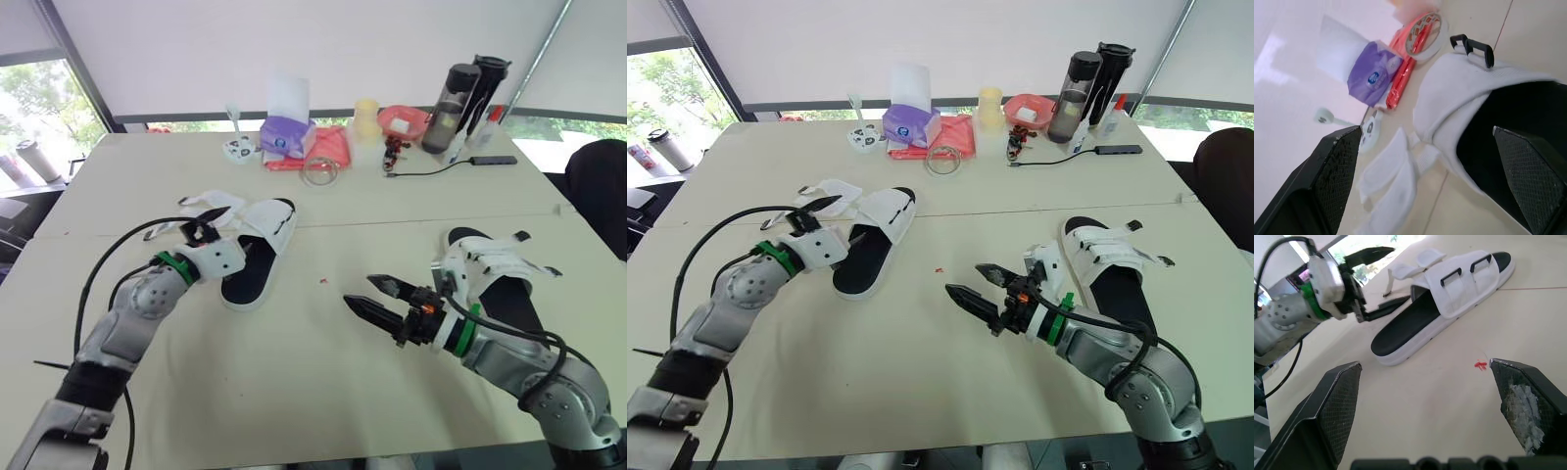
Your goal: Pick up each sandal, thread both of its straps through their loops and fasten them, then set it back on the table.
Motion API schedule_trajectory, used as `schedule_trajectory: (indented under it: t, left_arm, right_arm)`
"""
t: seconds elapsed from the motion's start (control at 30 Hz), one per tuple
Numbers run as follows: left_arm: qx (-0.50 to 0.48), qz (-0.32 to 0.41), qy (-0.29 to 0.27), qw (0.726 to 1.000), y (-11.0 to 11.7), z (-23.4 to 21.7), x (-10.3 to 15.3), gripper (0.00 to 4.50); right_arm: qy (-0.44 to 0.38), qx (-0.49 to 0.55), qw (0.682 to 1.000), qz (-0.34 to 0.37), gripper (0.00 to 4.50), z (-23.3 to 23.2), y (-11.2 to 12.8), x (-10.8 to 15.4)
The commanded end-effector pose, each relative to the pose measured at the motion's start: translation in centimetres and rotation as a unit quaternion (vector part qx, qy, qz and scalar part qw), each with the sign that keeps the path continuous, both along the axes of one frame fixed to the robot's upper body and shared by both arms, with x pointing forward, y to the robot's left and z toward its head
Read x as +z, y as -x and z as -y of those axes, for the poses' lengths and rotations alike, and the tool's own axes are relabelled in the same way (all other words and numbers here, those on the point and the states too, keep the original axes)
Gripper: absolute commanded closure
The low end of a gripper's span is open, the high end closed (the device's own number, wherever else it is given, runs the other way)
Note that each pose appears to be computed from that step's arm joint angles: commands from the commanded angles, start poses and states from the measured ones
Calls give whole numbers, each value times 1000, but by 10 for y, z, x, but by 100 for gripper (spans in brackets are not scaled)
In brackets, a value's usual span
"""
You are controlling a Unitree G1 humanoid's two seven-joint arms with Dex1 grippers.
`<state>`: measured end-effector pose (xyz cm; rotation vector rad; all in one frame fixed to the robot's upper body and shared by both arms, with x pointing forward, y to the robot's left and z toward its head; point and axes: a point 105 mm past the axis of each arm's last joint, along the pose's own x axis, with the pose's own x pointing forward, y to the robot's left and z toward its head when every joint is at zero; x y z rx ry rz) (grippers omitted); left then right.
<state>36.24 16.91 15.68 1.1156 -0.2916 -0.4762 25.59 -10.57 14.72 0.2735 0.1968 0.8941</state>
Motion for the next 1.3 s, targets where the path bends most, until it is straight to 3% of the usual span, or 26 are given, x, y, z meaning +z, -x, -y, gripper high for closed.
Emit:
schedule_trajectory:
  t: [0.03,0.4,0.53,0.73,0.9,1.0,1.07,1.17,1.3]
  left_arm:
    - [-16,27,-33,999,-8,11,-1,5]
    - [4,38,-48,998,-51,42,-15,5]
    - [11,25,-61,998,-59,47,-23,138]
    - [22,26,-55,998,-62,45,-24,435]
    - [24,40,-58,997,-63,31,-14,443]
    - [-52,83,-114,989,-50,31,2,443]
    - [-141,123,-170,967,-32,40,12,443]
    - [-236,161,-209,935,-9,48,20,443]
    - [-376,200,-277,861,30,56,13,443]
  right_arm:
    - [-9,-12,999,30,0,-1,-3,11]
    - [-16,-42,998,38,0,2,-6,14]
    - [-17,-49,998,40,0,3,-7,15]
    - [-19,-52,998,41,0,5,-8,16]
    - [-24,-51,998,41,0,8,-6,18]
    - [-26,-58,997,40,0,18,-8,20]
    - [-22,-62,997,40,0,26,-10,19]
    - [-13,-69,997,39,0,34,-14,17]
    - [-7,-74,996,39,0,43,-19,16]
